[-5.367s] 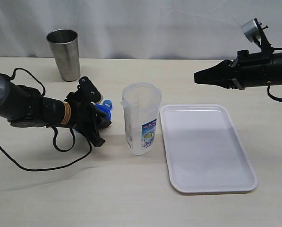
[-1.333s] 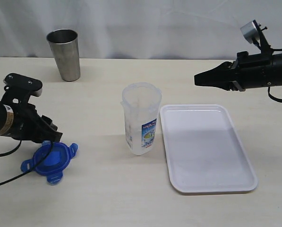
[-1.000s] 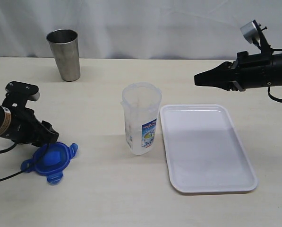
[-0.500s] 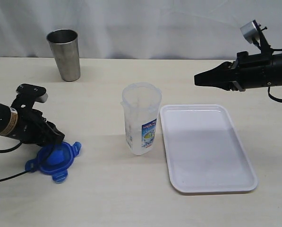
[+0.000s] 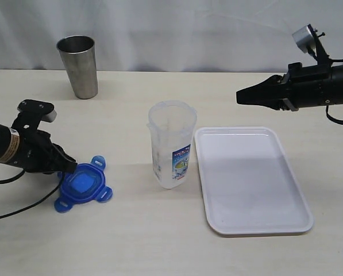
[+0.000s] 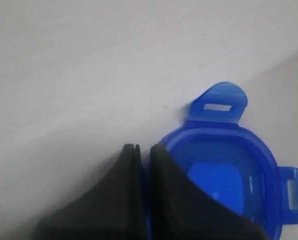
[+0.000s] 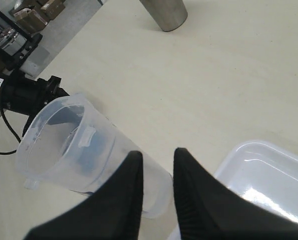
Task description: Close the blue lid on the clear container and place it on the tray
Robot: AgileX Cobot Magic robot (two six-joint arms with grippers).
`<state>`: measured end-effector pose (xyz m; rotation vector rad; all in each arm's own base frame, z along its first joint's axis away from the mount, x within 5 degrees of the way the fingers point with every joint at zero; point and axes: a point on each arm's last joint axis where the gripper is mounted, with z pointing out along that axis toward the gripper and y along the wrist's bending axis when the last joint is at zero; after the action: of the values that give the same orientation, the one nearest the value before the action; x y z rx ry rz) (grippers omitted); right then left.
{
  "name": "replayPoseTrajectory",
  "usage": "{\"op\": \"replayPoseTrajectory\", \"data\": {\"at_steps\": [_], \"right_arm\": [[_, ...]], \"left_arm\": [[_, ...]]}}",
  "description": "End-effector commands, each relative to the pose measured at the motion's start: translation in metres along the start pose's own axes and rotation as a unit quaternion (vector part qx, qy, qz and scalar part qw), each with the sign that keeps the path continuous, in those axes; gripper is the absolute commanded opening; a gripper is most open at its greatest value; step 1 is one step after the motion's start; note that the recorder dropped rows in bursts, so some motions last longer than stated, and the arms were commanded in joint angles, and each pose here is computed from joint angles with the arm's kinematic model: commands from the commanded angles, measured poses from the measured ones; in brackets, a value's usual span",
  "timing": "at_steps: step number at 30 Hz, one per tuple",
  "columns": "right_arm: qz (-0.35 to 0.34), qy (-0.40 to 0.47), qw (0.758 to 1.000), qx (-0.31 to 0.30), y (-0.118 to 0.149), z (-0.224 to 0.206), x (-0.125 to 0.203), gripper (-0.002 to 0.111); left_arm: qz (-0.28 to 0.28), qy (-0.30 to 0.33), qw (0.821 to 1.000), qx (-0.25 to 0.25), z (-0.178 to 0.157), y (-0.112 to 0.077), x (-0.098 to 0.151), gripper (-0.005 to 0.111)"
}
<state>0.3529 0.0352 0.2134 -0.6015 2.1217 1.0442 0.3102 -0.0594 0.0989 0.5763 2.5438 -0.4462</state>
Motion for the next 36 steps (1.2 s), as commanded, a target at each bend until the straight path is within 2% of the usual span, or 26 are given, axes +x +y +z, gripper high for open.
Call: {"op": "replayPoseTrajectory", "data": {"at_steps": [1, 5, 11, 15, 18, 21, 24, 25, 29, 34, 36], "right_arm": [[-0.004, 0.000, 1.000, -0.005, 0.001, -0.001, 0.000, 0.022], [-0.004, 0.000, 1.000, -0.005, 0.001, -0.001, 0.000, 0.022], [-0.004, 0.000, 1.000, -0.005, 0.001, -0.001, 0.000, 0.022], [-0.004, 0.000, 1.000, -0.005, 0.001, -0.001, 0.000, 0.022], [-0.006, 0.000, 1.000, -0.005, 0.001, -0.001, 0.000, 0.022], [-0.008, 0.000, 1.000, -0.005, 0.001, -0.001, 0.000, 0.022], [-0.016, 0.000, 1.000, -0.005, 0.001, -0.001, 0.000, 0.022], [-0.017, 0.000, 1.000, -0.005, 0.001, -0.001, 0.000, 0.022], [-0.025, 0.000, 1.000, -0.005, 0.001, -0.001, 0.000, 0.022], [-0.031, 0.000, 0.999, -0.005, 0.001, -0.001, 0.000, 0.022], [-0.036, -0.001, 0.999, -0.005, 0.001, -0.001, 0.000, 0.022]], "left_arm": [[0.004, -0.022, 1.000, 0.013, -0.012, -0.005, -0.008, 0.000], [0.003, -0.051, 0.998, 0.023, -0.025, -0.011, -0.018, 0.000], [0.025, -0.135, 0.990, 0.005, -0.053, -0.017, -0.039, 0.000], [0.049, -0.210, 0.976, 0.008, -0.073, -0.025, -0.055, 0.000], [0.069, -0.267, 0.961, 0.030, -0.078, -0.033, -0.065, 0.000], [0.102, -0.299, 0.948, 0.022, -0.078, -0.044, -0.072, 0.000], [0.189, -0.344, 0.920, 0.007, -0.079, -0.058, -0.080, 0.000], [0.201, -0.362, 0.910, -0.001, -0.080, -0.061, -0.084, 0.000], [0.285, -0.422, 0.860, -0.034, -0.085, -0.077, -0.093, 0.000], [0.346, -0.449, 0.824, 0.013, -0.085, -0.103, -0.093, 0.000], [0.390, -0.454, 0.801, 0.010, -0.083, -0.114, -0.093, 0.000]]}}
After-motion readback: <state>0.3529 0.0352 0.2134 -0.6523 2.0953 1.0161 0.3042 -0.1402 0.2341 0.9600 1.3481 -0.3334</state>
